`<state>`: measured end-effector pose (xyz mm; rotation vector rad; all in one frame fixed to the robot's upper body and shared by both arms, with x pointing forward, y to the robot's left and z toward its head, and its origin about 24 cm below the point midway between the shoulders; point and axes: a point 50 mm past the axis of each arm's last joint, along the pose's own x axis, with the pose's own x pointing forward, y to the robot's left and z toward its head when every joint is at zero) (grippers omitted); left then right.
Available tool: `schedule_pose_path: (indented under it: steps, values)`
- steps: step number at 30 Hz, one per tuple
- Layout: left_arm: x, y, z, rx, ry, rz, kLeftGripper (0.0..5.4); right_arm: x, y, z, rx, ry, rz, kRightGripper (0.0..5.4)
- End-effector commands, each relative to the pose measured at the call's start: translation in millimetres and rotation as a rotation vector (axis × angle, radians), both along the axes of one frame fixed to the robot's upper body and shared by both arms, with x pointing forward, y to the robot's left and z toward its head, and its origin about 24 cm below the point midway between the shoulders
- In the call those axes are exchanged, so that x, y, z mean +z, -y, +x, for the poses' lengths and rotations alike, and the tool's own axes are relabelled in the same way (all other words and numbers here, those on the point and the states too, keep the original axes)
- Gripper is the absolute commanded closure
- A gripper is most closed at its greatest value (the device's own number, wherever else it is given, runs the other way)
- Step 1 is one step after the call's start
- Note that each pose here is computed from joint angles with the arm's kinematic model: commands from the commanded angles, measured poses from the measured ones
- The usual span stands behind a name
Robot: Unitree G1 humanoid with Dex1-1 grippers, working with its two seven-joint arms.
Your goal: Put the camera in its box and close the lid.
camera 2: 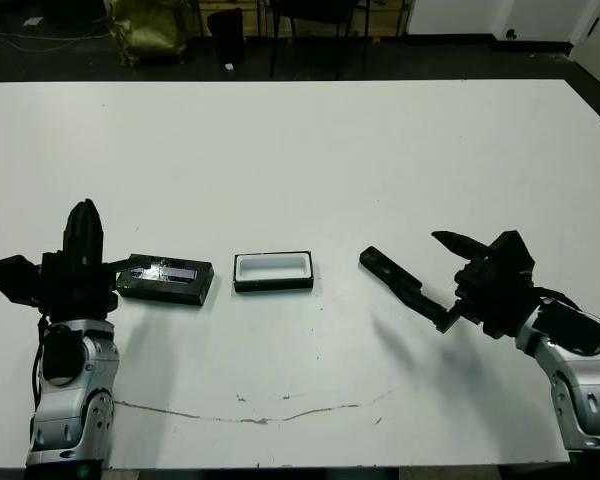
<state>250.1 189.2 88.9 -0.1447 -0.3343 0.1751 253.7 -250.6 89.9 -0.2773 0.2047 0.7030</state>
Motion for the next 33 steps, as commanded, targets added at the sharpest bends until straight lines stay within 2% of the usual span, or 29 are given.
schedule_pose_path:
  steps: [1, 5, 9, 13, 16, 26, 29, 33]
  values:
    - [-6.9, -2.6, -2.3, 0.009, -0.042, 0.004, 5.40, -8.0, 0.6, 1.9, 0.009, -0.022, 0.000, 0.22]
    - [-7.4, -3.1, -2.0, 0.002, -0.041, 0.004, 5.40, -12.8, 1.9, 4.0, 0.019, -0.039, -0.003, 0.62]
    - [-7.9, -3.2, -2.1, 0.002, -0.043, 0.003, 5.40, -14.9, 1.5, 5.5, 0.038, -0.050, 0.000, 0.41]
    - [-8.3, -3.5, -2.1, 0.004, -0.045, 0.007, 5.40, -14.6, -0.6, 6.1, 0.045, -0.054, -0.011, 0.48]
    - [-8.4, -3.3, -2.1, 0.004, -0.043, 0.000, 5.40, -14.7, -2.9, 7.1, 0.064, -0.053, -0.004, 0.09]
    - [-7.9, -2.6, -2.7, 0.010, -0.044, 0.004, 5.40, -16.8, -6.1, 10.7, 0.097, -0.065, -0.021, 0.09]
    - [-8.2, -2.9, -2.6, 0.006, -0.044, -0.004, 5.40, -21.3, -6.5, 11.9, 0.100, -0.085, -0.026, 0.33]
    - [-8.4, -3.3, -2.1, 0.015, -0.051, 0.006, 5.40, -28.9, -6.8, 14.4, 0.095, -0.117, -0.043, 1.20]
